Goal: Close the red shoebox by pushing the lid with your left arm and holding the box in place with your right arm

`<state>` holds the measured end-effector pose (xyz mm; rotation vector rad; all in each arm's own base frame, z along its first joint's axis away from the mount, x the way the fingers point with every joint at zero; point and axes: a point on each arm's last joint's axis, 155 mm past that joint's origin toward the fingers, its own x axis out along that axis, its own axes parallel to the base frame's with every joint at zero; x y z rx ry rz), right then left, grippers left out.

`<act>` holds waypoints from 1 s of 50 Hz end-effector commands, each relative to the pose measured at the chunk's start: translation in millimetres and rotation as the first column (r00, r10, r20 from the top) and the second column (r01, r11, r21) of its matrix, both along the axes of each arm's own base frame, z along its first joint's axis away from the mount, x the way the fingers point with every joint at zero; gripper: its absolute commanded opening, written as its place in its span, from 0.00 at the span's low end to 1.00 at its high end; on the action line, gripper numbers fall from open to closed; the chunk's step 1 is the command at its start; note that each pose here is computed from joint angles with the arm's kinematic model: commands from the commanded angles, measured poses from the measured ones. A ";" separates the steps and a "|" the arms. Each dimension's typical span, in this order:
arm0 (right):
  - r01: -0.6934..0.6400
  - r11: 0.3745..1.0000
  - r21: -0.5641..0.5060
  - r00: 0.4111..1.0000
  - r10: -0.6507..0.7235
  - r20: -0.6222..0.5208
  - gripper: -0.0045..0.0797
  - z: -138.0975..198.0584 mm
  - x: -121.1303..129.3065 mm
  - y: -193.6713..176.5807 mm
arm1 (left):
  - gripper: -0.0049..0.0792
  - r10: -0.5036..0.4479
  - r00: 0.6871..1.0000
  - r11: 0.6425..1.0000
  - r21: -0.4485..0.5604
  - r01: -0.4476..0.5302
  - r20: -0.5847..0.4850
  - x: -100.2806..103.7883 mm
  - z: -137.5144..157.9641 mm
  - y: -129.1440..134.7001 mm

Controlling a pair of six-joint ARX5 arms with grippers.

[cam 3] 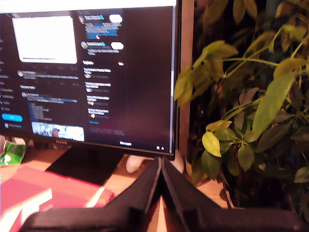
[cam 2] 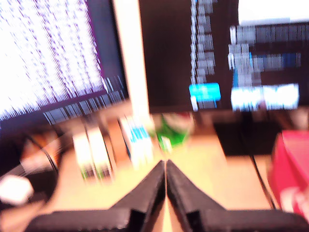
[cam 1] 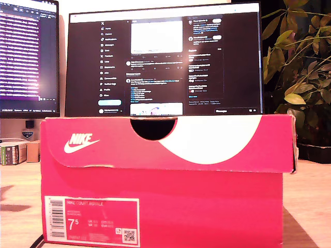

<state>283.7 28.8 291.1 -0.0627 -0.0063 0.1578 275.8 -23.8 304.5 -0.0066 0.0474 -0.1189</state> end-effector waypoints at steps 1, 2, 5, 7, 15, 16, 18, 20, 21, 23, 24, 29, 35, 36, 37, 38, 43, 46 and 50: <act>0.007 1.000 -0.023 1.000 -0.006 0.031 0.04 -2.6 -4.4 -0.5 | 0.04 -0.001 1.000 1.000 -0.006 0.001 -0.017 1.6 -17.9 -1.6; 0.010 1.000 -0.023 0.999 -0.010 0.034 0.04 -3.6 -6.0 -1.2 | 0.04 0.001 1.000 1.000 -0.006 -0.002 -0.018 1.2 -19.5 -1.3; 0.028 0.999 -0.022 0.999 -0.028 0.029 0.04 -12.0 -9.9 -4.6 | 0.04 0.007 0.999 0.999 -0.035 -0.008 -0.033 1.6 -25.7 -0.6; 0.041 0.999 -0.022 0.999 -0.041 0.028 0.04 -16.9 -11.9 -7.0 | 0.04 0.007 0.999 0.999 -0.041 -0.008 -0.040 1.6 -28.9 -0.7; 0.055 0.998 -0.011 0.990 -0.053 0.128 0.04 -7.8 -25.0 -9.3 | 0.04 0.003 1.000 0.995 -0.099 -0.003 0.000 -0.9 -27.1 -2.3; 0.055 0.998 -0.010 0.989 -0.053 0.135 0.04 -6.8 -26.3 -9.3 | 0.04 0.000 1.000 0.995 -0.100 0.002 0.011 -1.1 -25.9 -3.1; 0.058 0.998 -0.010 0.988 -0.056 0.143 0.04 -6.5 -28.1 -9.8 | 0.04 -0.001 1.000 0.994 -0.108 0.004 0.024 -0.7 -25.6 -3.9; 0.063 0.998 -0.002 0.987 -0.061 0.152 0.04 -5.5 -30.2 -10.8 | 0.04 0.000 1.000 0.994 -0.106 0.002 0.028 -1.1 -28.8 -4.1; 0.065 0.998 -0.001 0.986 -0.064 0.156 0.04 -4.7 -31.2 -11.4 | 0.04 0.003 1.000 0.995 -0.103 0.000 0.028 -1.4 -31.1 -3.8; 0.073 0.997 0.001 0.983 -0.072 0.167 0.04 -2.2 -33.3 -12.8 | 0.04 0.003 1.000 0.995 -0.102 0.000 0.025 -2.5 -36.4 -4.2; 0.084 0.996 0.003 0.982 -0.083 0.169 0.04 -1.6 -33.9 -14.8 | 0.04 0.005 1.000 0.995 -0.102 -0.002 0.024 -3.0 -39.2 -4.0; 0.125 0.992 0.010 0.977 -0.124 0.175 0.04 -3.8 -36.3 -22.5 | 0.04 0.012 0.999 0.995 -0.104 -0.008 0.041 -5.8 -50.5 -3.4; 0.146 0.985 0.088 0.972 -0.160 0.174 0.04 -15.6 -36.2 -29.1 | 0.04 0.015 0.998 0.988 -0.156 -0.005 0.060 -9.4 -56.8 -3.6; 0.147 0.984 0.096 0.971 -0.162 0.176 0.04 -18.4 -36.0 -29.5 | 0.04 0.020 0.997 0.988 -0.157 -0.009 0.069 -9.7 -57.1 -2.8; 0.146 0.984 0.097 0.970 -0.162 0.182 0.04 -20.2 -36.3 -29.5 | 0.04 0.021 0.997 0.988 -0.157 -0.010 0.072 -9.9 -58.7 -2.7; 0.145 0.985 0.097 0.969 -0.161 0.186 0.04 -22.3 -36.3 -29.3 | 0.04 0.019 0.997 0.987 -0.158 -0.007 0.078 -10.3 -59.2 -3.2; 0.139 0.985 0.101 0.964 -0.158 0.214 0.04 -31.7 -38.0 -28.6 | 0.04 0.033 0.996 0.986 -0.163 -0.020 0.081 -11.3 -65.9 -1.7; 0.139 0.985 0.100 0.959 -0.159 0.236 0.04 -33.7 -40.1 -28.8 | 0.04 0.054 0.995 0.986 -0.165 -0.039 0.087 -10.8 -70.3 1.0; 0.147 0.985 0.089 0.953 -0.165 0.255 0.04 -37.3 -42.3 -29.8 | 0.04 0.048 0.994 0.987 -0.157 -0.033 0.094 -9.6 -78.4 -1.4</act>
